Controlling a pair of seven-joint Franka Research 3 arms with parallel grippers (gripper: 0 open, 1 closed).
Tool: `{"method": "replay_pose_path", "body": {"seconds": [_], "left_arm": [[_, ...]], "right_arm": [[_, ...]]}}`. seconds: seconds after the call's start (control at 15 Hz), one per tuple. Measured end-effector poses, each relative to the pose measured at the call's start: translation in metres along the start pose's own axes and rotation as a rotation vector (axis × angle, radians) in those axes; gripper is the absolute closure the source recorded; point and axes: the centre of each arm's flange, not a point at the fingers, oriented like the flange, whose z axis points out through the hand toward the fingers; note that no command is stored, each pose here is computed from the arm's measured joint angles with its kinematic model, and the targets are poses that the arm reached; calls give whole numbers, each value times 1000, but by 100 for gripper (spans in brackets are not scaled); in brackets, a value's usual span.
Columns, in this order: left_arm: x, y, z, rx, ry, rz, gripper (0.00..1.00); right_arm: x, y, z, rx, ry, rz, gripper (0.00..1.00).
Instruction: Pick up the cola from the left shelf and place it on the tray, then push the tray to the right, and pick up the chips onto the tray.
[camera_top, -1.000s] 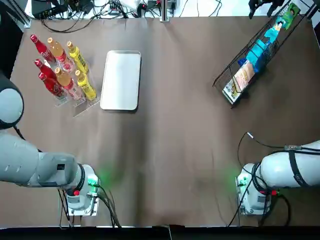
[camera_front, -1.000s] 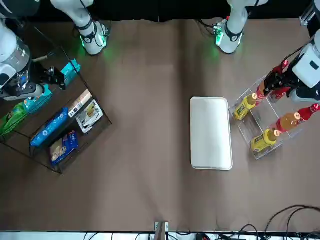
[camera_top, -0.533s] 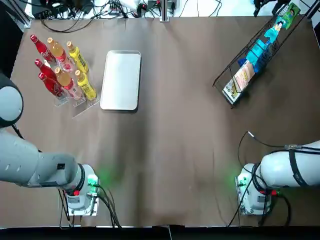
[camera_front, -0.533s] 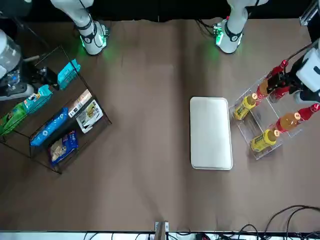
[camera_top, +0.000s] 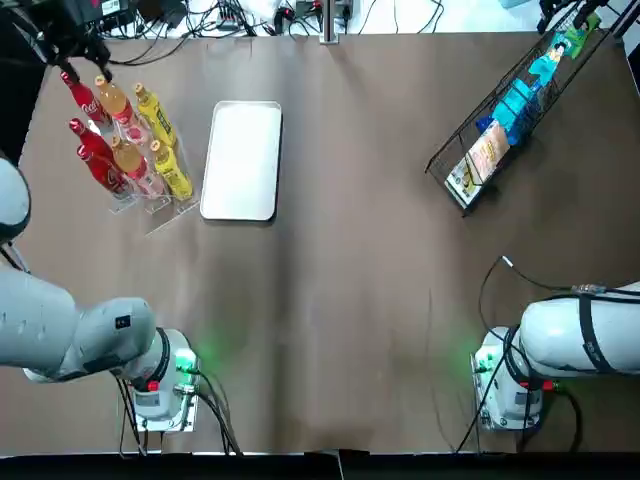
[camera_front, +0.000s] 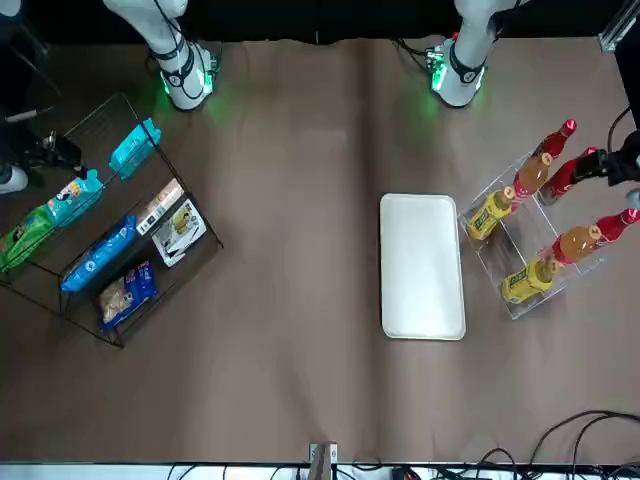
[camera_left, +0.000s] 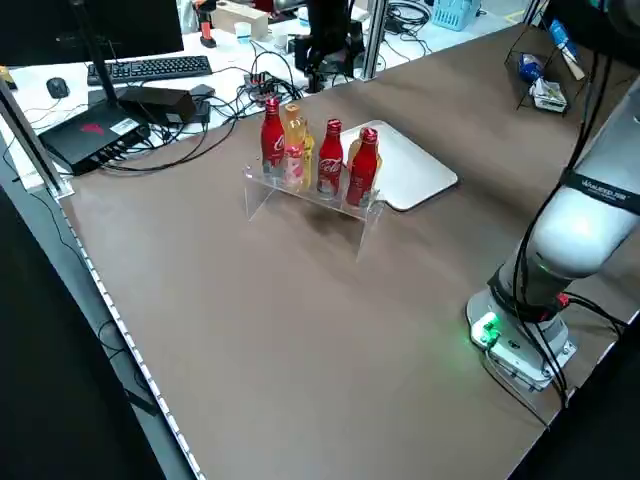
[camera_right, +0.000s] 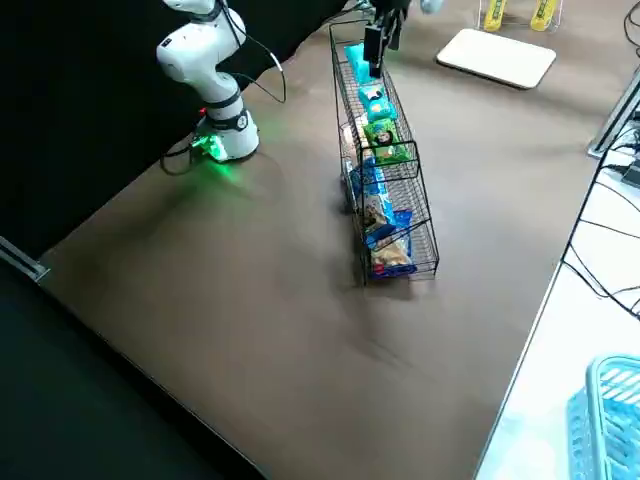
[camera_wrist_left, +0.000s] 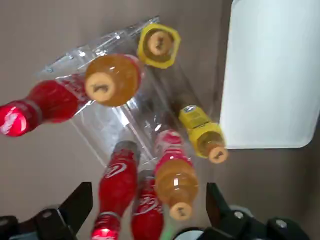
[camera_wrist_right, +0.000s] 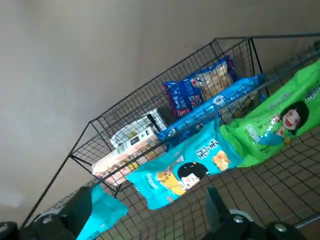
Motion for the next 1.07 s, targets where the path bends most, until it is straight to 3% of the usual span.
{"method": "replay_pose_path", "body": {"seconds": [0.47, 0.67, 1.07], "left_arm": [[-52, -19, 38, 22, 22, 43, 6], [-59, -20, 41, 21, 21, 46, 29], [-59, -25, 46, 30, 45, 38, 39]], "right_arm": [[1, 16, 24, -32, -58, 15, 0], [3, 19, 32, -34, -75, 17, 0], [8, 23, 42, -53, -97, 16, 0]]}}
